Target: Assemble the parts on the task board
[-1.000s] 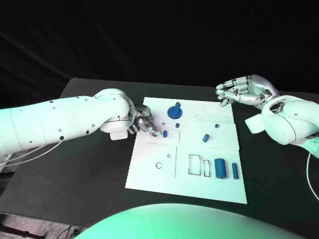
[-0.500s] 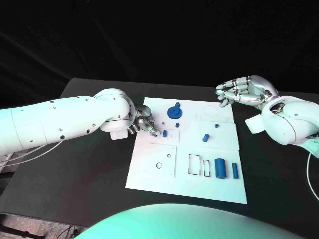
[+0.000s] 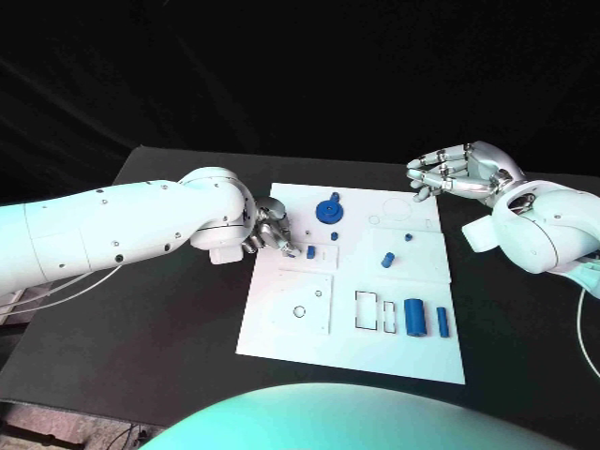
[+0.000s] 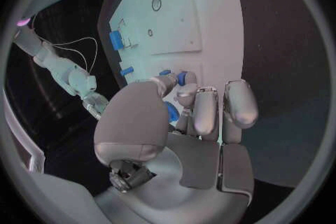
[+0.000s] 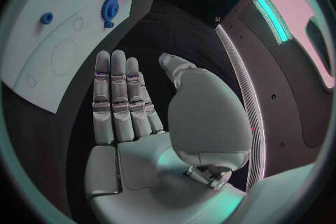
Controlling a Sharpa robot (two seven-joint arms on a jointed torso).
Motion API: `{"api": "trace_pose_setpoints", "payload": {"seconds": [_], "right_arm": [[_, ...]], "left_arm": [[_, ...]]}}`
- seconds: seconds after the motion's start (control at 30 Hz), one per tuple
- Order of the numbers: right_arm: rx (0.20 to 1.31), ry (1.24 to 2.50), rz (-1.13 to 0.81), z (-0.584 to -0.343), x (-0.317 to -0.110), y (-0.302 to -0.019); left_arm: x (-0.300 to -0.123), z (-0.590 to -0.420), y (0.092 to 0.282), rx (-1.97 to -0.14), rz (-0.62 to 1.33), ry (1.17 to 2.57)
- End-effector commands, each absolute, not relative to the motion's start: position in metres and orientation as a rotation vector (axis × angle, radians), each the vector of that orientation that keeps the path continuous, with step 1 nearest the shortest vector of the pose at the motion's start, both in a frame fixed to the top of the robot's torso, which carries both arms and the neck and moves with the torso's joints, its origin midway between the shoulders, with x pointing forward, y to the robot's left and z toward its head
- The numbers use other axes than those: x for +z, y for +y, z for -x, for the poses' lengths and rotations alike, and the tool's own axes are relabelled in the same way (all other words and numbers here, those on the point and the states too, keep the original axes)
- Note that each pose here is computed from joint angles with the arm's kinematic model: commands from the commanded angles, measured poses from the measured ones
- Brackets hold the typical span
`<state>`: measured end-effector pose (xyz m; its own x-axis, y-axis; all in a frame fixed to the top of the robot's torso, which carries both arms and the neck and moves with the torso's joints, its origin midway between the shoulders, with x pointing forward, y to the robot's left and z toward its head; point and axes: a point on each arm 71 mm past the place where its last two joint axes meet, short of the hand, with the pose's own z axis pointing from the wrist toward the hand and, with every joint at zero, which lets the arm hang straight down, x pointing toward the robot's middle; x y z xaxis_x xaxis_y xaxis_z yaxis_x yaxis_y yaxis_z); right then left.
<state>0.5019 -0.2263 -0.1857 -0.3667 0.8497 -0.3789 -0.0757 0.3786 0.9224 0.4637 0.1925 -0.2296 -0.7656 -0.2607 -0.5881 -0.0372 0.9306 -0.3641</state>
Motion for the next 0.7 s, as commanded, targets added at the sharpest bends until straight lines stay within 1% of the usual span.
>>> {"api": "trace_pose_setpoints", "payload": {"seconds": [0.03, 0.4, 0.7], "right_arm": [[1.181, 1.653, -0.689, -0.5012, -0.1863, -0.2247], [1.179, 1.657, -0.692, -0.5008, -0.1883, -0.2249], [1.179, 1.660, -0.693, -0.5007, -0.1889, -0.2251]], "left_arm": [[-0.2347, -0.4613, 0.1933, -0.467, 0.269, 2.433], [-0.2357, -0.4598, 0.1935, -0.520, 0.339, 2.448], [-0.2353, -0.4576, 0.1951, -0.534, 0.355, 2.477]]}}
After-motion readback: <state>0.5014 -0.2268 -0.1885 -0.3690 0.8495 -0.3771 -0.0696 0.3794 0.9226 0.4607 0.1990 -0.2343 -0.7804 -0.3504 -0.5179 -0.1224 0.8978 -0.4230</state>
